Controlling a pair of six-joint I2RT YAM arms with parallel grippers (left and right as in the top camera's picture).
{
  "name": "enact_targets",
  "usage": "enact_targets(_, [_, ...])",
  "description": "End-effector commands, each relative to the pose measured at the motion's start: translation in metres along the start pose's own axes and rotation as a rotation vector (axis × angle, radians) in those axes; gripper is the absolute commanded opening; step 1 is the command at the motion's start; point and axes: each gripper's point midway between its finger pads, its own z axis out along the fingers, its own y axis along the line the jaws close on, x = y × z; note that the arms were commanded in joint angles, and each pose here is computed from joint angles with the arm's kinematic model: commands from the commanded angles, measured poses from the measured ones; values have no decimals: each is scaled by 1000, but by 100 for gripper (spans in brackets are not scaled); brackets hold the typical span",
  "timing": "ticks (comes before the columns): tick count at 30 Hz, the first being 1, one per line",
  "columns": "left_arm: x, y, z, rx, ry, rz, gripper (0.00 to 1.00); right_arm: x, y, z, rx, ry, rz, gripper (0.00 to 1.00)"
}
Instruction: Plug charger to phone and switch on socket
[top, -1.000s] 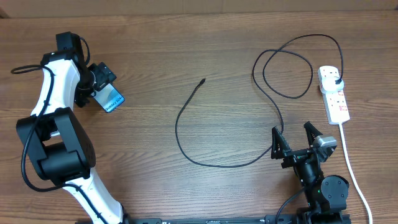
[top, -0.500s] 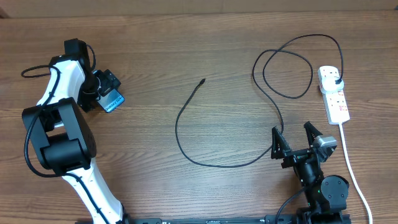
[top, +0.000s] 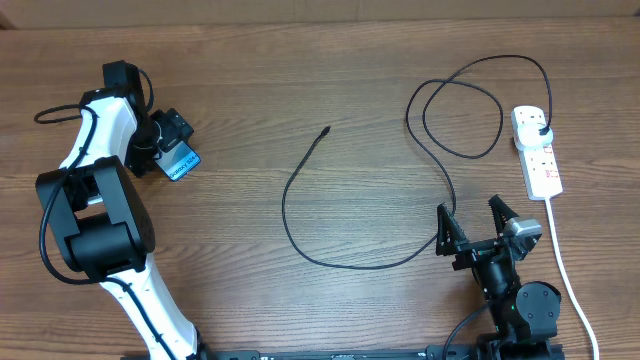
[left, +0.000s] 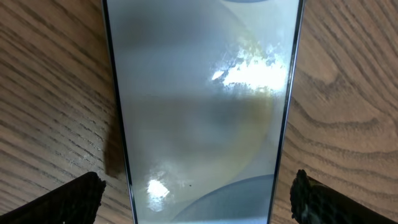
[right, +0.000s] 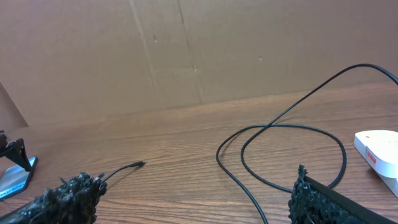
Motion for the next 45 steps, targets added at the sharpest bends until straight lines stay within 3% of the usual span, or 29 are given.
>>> enact_targets(1, [-3, -4, 4, 13, 1, 2, 100, 2, -1, 0, 3, -3, -5, 100])
enact_targets(45, [-8, -6, 9, -57, -76, 18, 100, 2, -1, 0, 3, -3, -5, 100])
